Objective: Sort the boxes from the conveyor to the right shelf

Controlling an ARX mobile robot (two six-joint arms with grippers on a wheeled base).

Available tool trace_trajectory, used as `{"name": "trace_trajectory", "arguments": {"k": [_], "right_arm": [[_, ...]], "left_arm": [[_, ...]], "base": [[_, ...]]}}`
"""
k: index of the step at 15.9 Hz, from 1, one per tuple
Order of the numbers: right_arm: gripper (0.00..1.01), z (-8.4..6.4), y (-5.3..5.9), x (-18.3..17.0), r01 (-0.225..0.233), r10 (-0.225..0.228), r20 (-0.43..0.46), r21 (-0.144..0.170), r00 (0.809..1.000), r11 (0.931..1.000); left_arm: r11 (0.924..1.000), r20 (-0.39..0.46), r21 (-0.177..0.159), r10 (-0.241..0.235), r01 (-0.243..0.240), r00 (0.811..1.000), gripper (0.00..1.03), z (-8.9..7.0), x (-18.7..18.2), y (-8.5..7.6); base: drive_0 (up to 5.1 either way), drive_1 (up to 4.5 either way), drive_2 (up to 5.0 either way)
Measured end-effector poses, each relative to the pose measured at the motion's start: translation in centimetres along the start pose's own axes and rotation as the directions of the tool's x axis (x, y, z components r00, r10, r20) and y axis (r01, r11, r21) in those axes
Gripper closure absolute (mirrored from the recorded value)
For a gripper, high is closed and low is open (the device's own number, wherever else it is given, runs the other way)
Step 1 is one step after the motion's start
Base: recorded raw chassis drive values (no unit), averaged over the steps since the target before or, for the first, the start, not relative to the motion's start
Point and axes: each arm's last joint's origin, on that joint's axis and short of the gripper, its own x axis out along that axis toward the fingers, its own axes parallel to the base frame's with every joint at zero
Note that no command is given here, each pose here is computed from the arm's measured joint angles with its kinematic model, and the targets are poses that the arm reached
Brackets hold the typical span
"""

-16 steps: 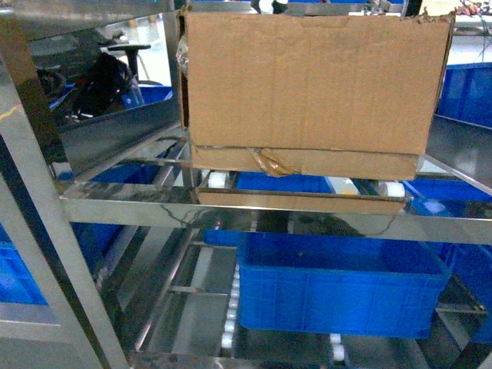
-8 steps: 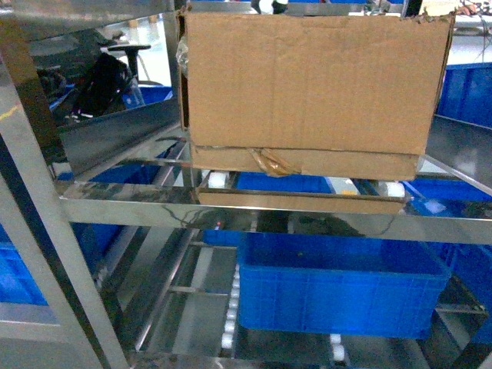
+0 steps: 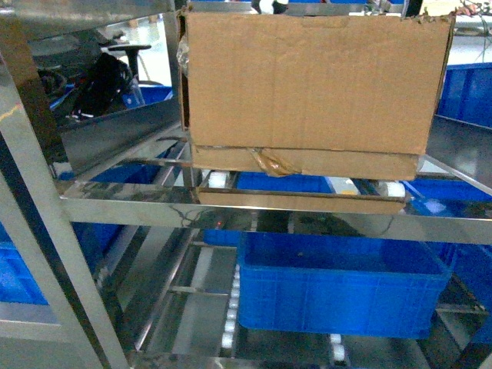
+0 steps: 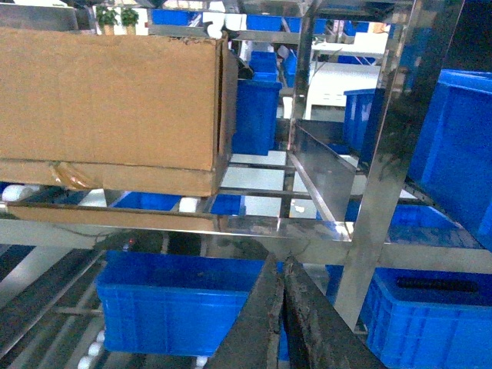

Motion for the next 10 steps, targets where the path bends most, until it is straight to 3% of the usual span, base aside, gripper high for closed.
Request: {"name": "trace_trajectory", "arguments": {"k": [5, 6, 10], "right_arm": [[0.99, 0.01, 0.00, 0.00, 0.000, 0.000, 0.001, 0.000, 1.000, 1.0000], [0.92, 0.01, 0.00, 0.00, 0.000, 0.000, 0.001, 0.000, 1.000, 1.0000], [0.37, 0.01, 0.00, 0.00, 0.000, 0.000, 0.001, 0.000, 1.000, 1.0000]], "left_arm": [[1.0000, -0.005, 0.000, 0.000, 0.000, 1.000, 1.01, -0.04, 0.00, 0.00], [1.0000, -0.005, 0.000, 0.000, 0.000, 1.000, 0.91, -0.04, 0.00, 0.00], [1.0000, -0.004, 0.000, 0.000, 0.000, 1.000, 0.37, -0.04, 0.00, 0.00]], "base": [[0.0, 0.00, 0.0], [0.0, 0.00, 0.0], [0.0, 0.00, 0.0]]}}
